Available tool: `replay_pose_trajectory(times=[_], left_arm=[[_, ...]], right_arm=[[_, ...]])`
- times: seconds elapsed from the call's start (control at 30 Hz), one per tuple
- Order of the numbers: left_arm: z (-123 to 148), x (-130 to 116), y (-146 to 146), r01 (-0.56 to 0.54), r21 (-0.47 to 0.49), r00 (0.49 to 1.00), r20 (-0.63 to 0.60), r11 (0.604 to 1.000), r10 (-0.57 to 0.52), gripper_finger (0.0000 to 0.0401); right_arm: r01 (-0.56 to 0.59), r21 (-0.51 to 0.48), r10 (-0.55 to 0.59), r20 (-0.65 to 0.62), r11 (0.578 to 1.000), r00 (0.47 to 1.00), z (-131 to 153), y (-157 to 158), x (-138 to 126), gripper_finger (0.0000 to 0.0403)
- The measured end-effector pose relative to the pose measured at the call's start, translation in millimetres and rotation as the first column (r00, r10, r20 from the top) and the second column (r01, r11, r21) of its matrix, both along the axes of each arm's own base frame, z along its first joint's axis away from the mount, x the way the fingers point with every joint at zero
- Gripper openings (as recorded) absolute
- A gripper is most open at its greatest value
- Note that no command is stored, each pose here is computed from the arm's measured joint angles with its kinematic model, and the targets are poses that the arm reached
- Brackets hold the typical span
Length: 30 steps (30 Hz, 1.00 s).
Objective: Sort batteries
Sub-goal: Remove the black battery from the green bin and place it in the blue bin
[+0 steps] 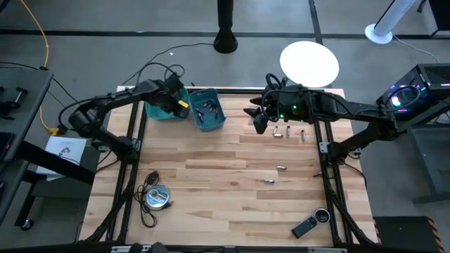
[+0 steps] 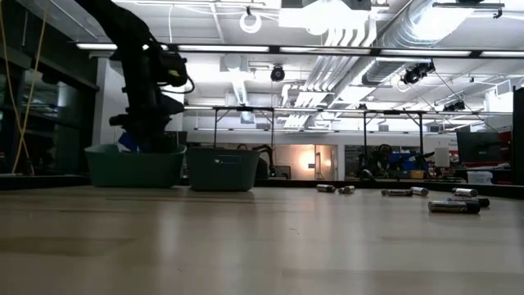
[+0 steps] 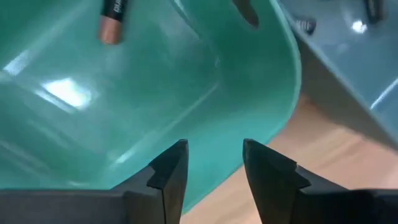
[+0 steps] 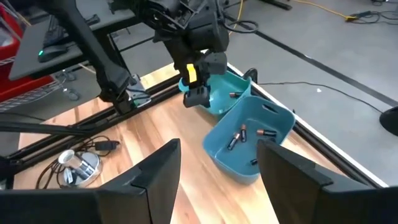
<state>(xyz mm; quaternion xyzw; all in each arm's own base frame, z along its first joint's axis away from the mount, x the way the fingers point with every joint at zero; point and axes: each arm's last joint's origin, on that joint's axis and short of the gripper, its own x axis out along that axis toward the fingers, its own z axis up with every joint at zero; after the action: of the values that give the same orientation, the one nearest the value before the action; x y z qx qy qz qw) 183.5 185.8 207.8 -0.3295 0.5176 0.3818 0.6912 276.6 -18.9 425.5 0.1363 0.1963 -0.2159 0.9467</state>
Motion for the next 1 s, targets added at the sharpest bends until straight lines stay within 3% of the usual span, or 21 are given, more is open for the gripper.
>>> replay_pose_trajectory(times=[0.17, 0.37, 0.57, 0.67, 0.77, 1.0], left_arm=[[5, -3, -6, 0.049, 0.065, 0.994, -0.103, 0.997, -0.042, 0.0143], [23, -10, -16, 0.084, 0.109, 0.995, -0.061, 0.990, -0.077, 0.0143], [36, -25, -42, 0.144, 0.042, 0.979, -0.151, 0.989, -0.136, 0.0142], [27, -27, -45, 0.153, 0.041, 0.955, -0.264, 0.987, -0.137, 0.0142], [16, -22, -39, 0.154, 0.021, 0.944, -0.298, 0.988, -0.141, 0.0142], [-18, -4, -22, 0.262, -0.044, 0.881, -0.397, 0.964, -0.257, 0.0142]], right_arm=[[0.000, 0.000, 0.000, -0.002, 1.000, 1.000, 0, 0, 0, 0.0204], [0.000, 0.000, 0.000, -0.002, 1.000, 1.000, 0, 0, 0, 0.0204], [0.003, -0.001, -0.003, -0.003, 1.000, 1.000, 0, -1, 0, 0.0204], [0.007, -0.001, -0.007, -0.007, 1.000, 1.000, -1, -2, 1, 0.0204], [0.018, -0.002, -0.018, -0.007, 1.000, 1.000, -2, -4, 2, 0.0204], [0.034, 0.003, -0.034, 0.000, 0.999, 0.999, -1, -7, 1, 0.0204]])
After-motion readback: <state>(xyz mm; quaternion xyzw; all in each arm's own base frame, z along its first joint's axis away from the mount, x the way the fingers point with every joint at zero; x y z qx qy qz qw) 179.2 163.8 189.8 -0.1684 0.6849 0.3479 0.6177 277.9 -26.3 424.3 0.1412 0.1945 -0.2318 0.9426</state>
